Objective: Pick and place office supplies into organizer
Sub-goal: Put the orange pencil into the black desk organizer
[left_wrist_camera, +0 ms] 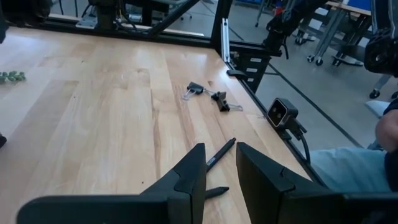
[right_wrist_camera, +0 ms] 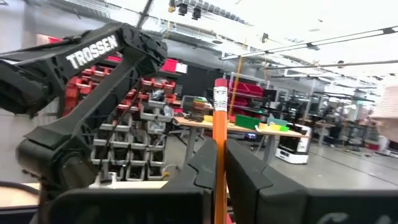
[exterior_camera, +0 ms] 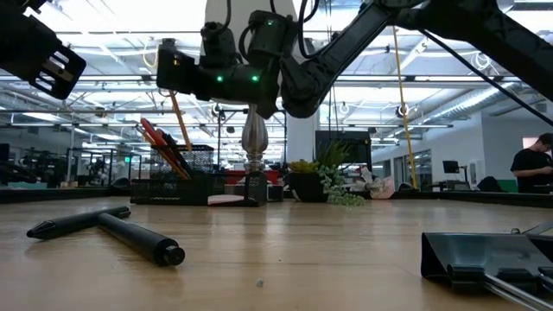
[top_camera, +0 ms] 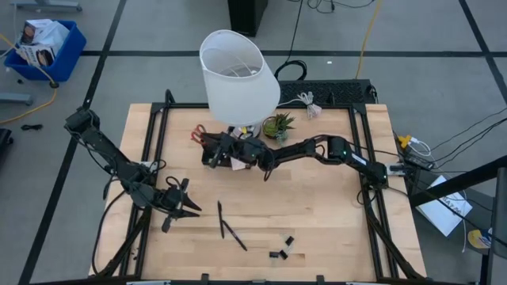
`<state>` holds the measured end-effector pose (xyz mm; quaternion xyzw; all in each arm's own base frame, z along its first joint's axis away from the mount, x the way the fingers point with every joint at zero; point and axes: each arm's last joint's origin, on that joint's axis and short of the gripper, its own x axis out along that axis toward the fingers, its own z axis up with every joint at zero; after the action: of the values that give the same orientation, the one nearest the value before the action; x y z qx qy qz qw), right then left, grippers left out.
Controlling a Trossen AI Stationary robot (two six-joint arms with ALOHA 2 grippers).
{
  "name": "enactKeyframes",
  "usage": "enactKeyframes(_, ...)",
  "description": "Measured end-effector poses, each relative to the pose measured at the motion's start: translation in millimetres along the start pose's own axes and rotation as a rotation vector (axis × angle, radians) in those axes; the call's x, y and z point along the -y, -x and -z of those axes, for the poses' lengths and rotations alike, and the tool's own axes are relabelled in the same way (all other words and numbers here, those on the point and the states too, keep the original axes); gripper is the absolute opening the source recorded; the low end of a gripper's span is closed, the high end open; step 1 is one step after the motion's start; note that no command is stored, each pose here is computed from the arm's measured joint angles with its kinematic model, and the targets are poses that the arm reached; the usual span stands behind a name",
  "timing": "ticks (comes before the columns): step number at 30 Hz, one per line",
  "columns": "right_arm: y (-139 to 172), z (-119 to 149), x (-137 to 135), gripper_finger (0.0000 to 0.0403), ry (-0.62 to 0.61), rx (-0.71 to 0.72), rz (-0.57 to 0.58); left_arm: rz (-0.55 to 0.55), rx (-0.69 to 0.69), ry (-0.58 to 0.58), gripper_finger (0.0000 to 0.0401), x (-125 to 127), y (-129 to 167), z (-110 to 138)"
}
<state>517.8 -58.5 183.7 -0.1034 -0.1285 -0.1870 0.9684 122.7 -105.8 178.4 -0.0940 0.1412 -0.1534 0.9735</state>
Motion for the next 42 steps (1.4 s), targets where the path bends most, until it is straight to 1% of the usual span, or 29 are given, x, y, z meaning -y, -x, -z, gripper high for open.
enactKeyframes(4, -0.3, -1.8, 1.4, 0.0015, -0.012, 0.024, -0.008, -0.001, -0.003, -0.002, 0.0093, -0.1, 0.0, 0.3)
enactKeyframes(7, -0.2, -4.1, 1.9, 0.0015, 0.016, 0.047, -0.002, -0.002, -0.003, -0.002, 0.0093, -0.2, 0.0, 0.4)
enactKeyframes(14, -0.2, -4.0, 1.5, 0.0015, 0.085, 0.046, -0.005, -0.021, -0.018, -0.009, 0.0093, -1.2, 0.0, 2.2)
enactKeyframes(18, -0.3, -4.3, 0.3, 0.0015, 0.085, 0.067, -0.074, -0.029, -0.023, -0.006, 0.0093, -1.7, 0.0, 2.9)
enactKeyframes(23, -0.2, -5.3, 0.7, 0.0015, 0.117, 0.078, -0.069, -0.034, -0.021, -0.006, 0.0093, -1.8, 0.1, 2.8)
enactKeyframes(40, 0.0, -8.3, 1.2, 0.0015, 0.113, 0.109, -0.062, -0.036, -0.024, 0.005, 0.0093, -2.0, 0.0, 3.2)
enactKeyframes(42, 0.0, -8.3, 1.2, 0.0015, 0.129, 0.110, -0.061, -0.037, -0.024, 0.003, 0.0093, -2.0, 0.0, 3.2)
